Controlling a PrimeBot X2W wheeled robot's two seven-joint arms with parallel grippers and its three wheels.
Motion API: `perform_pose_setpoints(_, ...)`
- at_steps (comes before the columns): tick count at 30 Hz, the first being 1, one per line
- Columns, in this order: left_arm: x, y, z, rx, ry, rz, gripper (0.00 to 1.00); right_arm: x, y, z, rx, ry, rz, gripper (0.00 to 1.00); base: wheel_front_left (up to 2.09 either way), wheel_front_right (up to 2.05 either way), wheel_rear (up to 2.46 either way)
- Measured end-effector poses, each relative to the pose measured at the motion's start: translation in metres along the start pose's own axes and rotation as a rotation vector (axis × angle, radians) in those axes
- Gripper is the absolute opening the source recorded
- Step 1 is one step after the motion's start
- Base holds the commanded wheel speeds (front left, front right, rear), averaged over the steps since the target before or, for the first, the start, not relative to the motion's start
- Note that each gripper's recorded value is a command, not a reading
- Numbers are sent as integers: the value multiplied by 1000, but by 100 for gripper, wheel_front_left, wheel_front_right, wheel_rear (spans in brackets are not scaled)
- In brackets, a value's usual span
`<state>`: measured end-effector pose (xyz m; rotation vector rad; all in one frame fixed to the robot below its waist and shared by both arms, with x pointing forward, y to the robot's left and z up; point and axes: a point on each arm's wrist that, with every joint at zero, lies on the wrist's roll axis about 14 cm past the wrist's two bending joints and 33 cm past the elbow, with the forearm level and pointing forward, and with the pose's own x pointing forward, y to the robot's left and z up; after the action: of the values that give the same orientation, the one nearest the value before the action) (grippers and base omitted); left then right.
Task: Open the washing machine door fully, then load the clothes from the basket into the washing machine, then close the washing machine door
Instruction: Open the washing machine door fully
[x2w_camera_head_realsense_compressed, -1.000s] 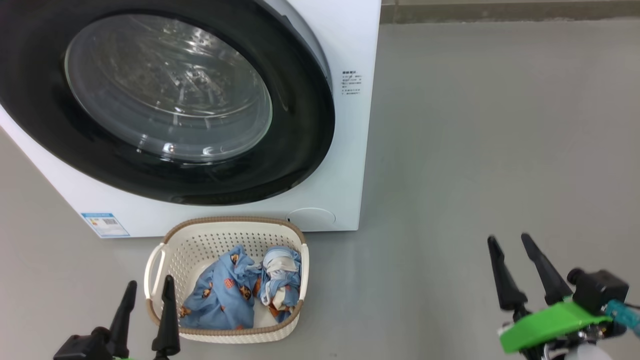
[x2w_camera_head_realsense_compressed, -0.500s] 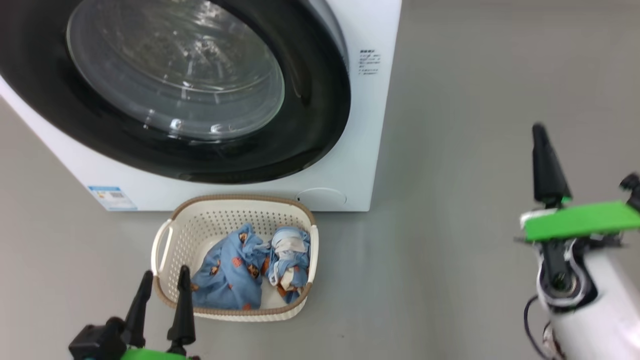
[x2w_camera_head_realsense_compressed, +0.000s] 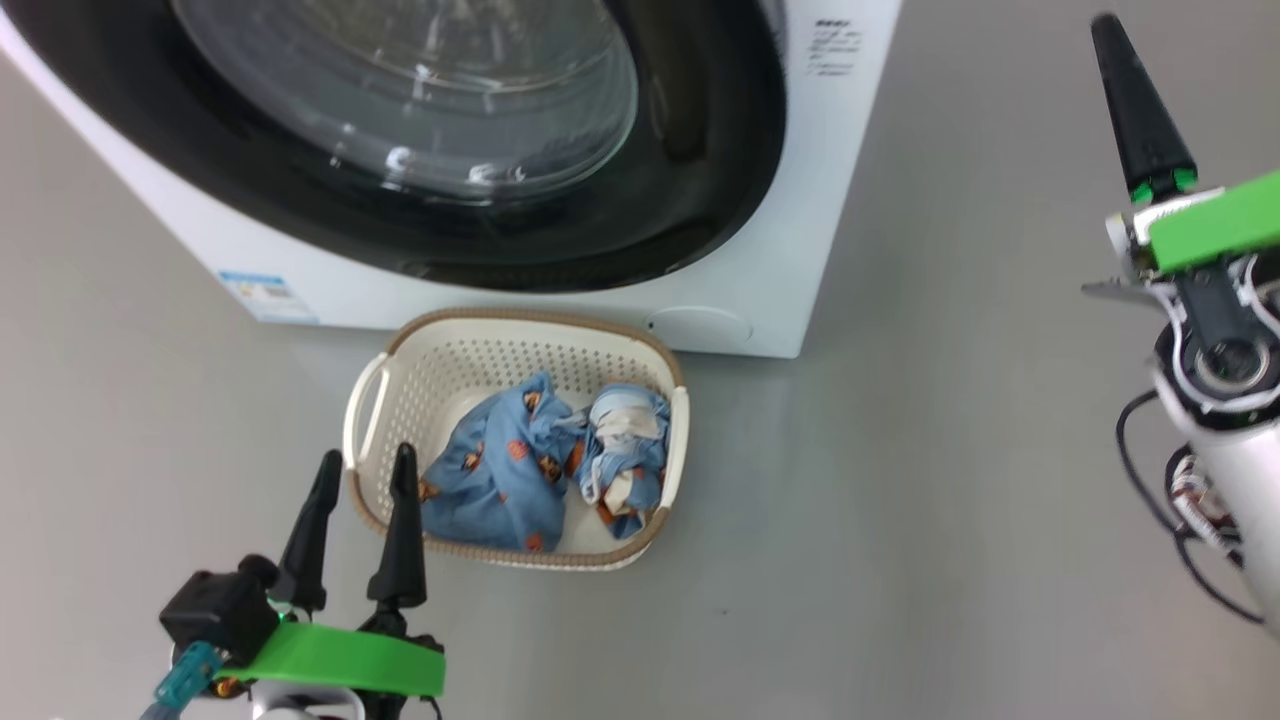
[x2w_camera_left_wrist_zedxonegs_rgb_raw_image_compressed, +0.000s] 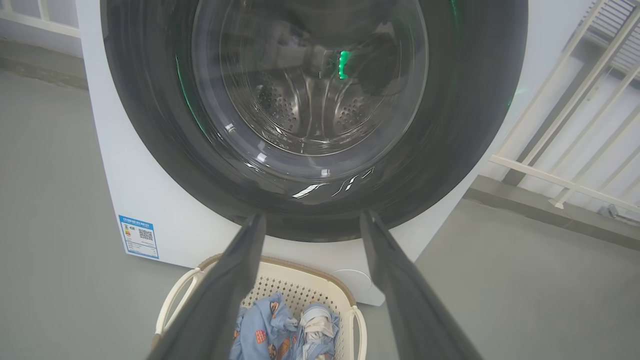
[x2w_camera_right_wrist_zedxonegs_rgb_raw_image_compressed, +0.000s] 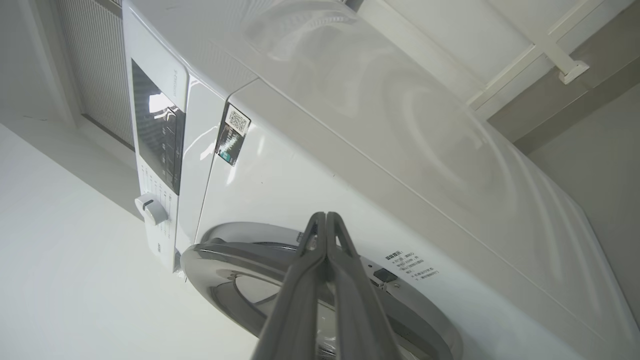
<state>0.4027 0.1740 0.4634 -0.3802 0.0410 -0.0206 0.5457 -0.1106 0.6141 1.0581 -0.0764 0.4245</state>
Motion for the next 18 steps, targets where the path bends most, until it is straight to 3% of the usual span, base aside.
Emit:
perform_pose_setpoints(8, 8, 4, -10, -28, 26, 12, 100, 31, -2, -50, 33, 279, 45, 0, 0, 0, 0)
perform_pose_setpoints(18, 19, 13, -23, -54, 58, 36, 100, 60, -10, -78, 131, 454, 77, 0, 0, 0, 0)
